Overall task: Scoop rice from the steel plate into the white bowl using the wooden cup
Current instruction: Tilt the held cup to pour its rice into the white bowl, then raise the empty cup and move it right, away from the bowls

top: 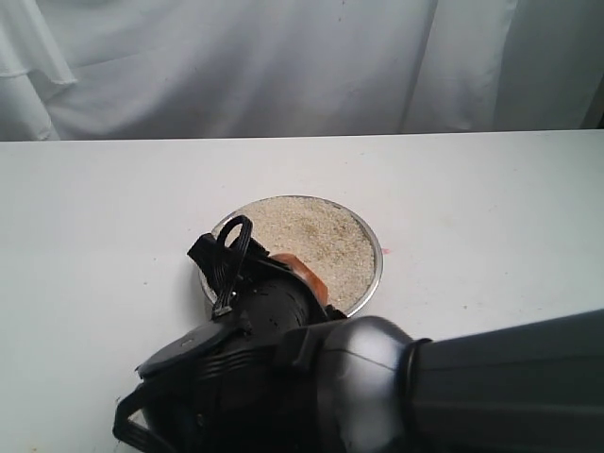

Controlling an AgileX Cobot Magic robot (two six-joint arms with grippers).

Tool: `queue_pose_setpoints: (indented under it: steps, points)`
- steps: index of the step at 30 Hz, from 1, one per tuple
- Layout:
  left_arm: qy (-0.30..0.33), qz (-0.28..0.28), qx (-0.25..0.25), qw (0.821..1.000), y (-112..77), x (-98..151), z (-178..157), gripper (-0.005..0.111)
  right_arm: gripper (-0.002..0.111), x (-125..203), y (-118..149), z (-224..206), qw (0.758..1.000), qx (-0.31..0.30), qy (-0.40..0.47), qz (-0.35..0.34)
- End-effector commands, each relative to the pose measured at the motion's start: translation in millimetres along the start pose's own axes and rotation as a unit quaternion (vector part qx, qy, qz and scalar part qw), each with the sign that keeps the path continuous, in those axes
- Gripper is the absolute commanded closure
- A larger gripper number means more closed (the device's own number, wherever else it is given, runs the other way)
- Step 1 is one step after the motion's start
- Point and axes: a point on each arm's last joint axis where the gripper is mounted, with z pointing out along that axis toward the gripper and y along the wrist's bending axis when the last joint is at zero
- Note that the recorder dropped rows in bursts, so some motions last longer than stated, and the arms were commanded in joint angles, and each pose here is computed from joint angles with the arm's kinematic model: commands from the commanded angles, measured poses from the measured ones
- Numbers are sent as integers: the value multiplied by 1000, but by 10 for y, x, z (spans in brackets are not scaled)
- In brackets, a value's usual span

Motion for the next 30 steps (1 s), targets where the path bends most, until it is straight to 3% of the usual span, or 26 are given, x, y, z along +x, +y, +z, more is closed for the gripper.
queue_pose_setpoints:
  steps: [1,30]
  points:
    - [-3,-2,1,1000,-1,7,0,107,108,42,-27,-21,1000,16,18,5]
    - [-3,-2,1,1000,-1,7,0,107,108,-28,14,-78,1000,3,12,-2]
